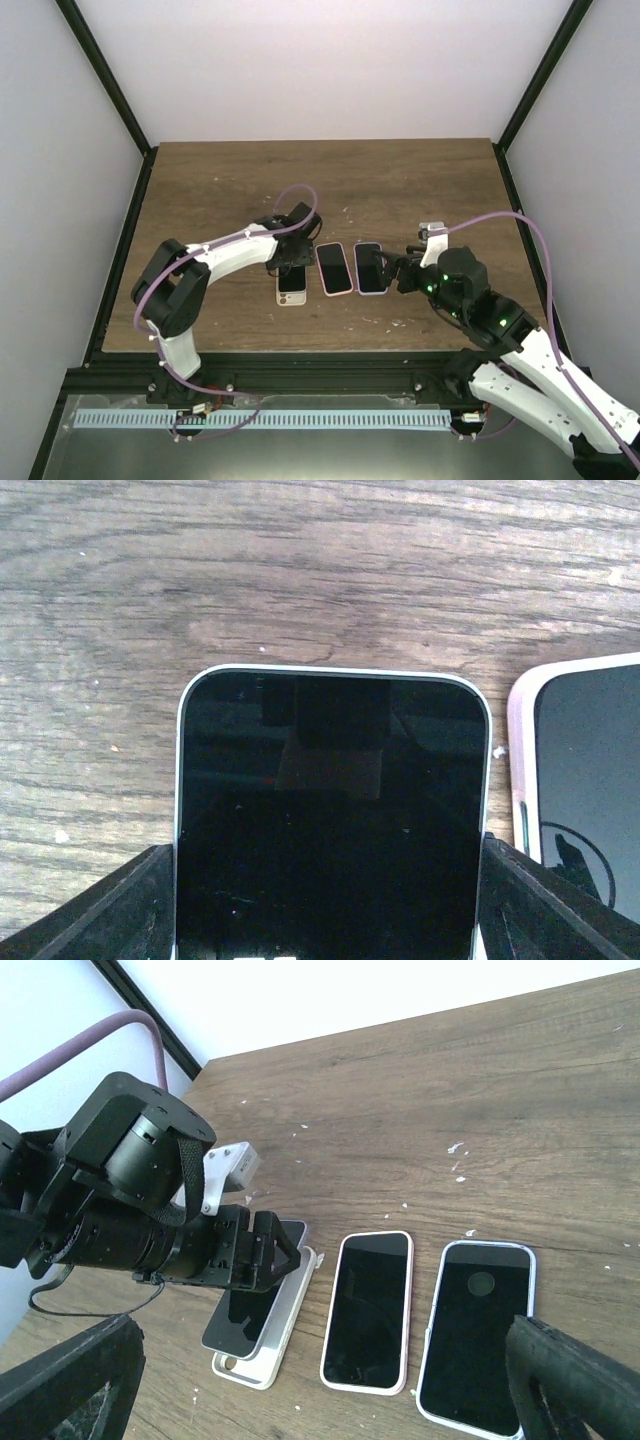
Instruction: Put the phone into the phone case
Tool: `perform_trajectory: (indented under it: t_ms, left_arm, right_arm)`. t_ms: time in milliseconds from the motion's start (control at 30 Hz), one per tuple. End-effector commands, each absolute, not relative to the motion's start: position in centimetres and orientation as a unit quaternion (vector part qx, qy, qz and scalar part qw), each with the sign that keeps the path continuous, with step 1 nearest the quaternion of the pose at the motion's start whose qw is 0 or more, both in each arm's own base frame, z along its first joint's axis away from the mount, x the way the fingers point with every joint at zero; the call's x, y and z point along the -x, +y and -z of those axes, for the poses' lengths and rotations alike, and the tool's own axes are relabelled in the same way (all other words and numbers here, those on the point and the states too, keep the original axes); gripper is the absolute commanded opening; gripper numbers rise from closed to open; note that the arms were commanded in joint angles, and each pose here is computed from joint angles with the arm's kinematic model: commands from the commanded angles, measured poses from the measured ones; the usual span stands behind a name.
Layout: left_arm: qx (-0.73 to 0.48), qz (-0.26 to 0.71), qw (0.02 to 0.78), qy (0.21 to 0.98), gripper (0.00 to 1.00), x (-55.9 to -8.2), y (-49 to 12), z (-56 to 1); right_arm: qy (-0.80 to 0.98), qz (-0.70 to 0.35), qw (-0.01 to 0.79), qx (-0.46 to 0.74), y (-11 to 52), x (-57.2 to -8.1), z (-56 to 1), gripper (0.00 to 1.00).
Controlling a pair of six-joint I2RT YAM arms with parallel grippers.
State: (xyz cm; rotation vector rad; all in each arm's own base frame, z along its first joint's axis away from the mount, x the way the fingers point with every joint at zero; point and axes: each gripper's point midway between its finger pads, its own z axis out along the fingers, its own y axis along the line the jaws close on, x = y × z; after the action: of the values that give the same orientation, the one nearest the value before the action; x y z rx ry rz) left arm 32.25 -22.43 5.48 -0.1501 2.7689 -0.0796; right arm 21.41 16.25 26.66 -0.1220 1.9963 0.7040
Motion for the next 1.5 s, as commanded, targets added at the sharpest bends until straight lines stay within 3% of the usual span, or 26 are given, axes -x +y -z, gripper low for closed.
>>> perform_trajectory:
  t_ms: [0,467,800,1033,1467]
  left_arm:
    - [0.067,0.037,0.205,0.976,0.53,-32.4,-23.1,-6.3]
    - [0.063,0.019,0.193,0.979,0.53,-32.0,-22.6,-4.1]
    - [0.061,0.003,0.185,0.981,0.63,-32.0,-22.4,-3.0]
    - [0.056,-0.005,0.185,0.981,0.63,-31.9,-22.1,-3.3]
    - [0.058,-0.004,0.190,0.980,0.76,-31.3,-22.0,-4.0]
  right_arm:
    - [0.821,-0.296,0.487,0.042,16.1,-21.3,-26.7,1.00]
    - [0.819,-0.298,0.489,0.039,15.9,-21.1,-27.1,1.00]
    - [0.820,-0.299,0.487,0.038,15.9,-21.1,-26.8,1.00]
    - [0.821,-0.299,0.485,0.037,16.0,-21.2,-26.7,1.00]
    - [0.823,-0.299,0.482,0.036,16.1,-21.3,-26.5,1.00]
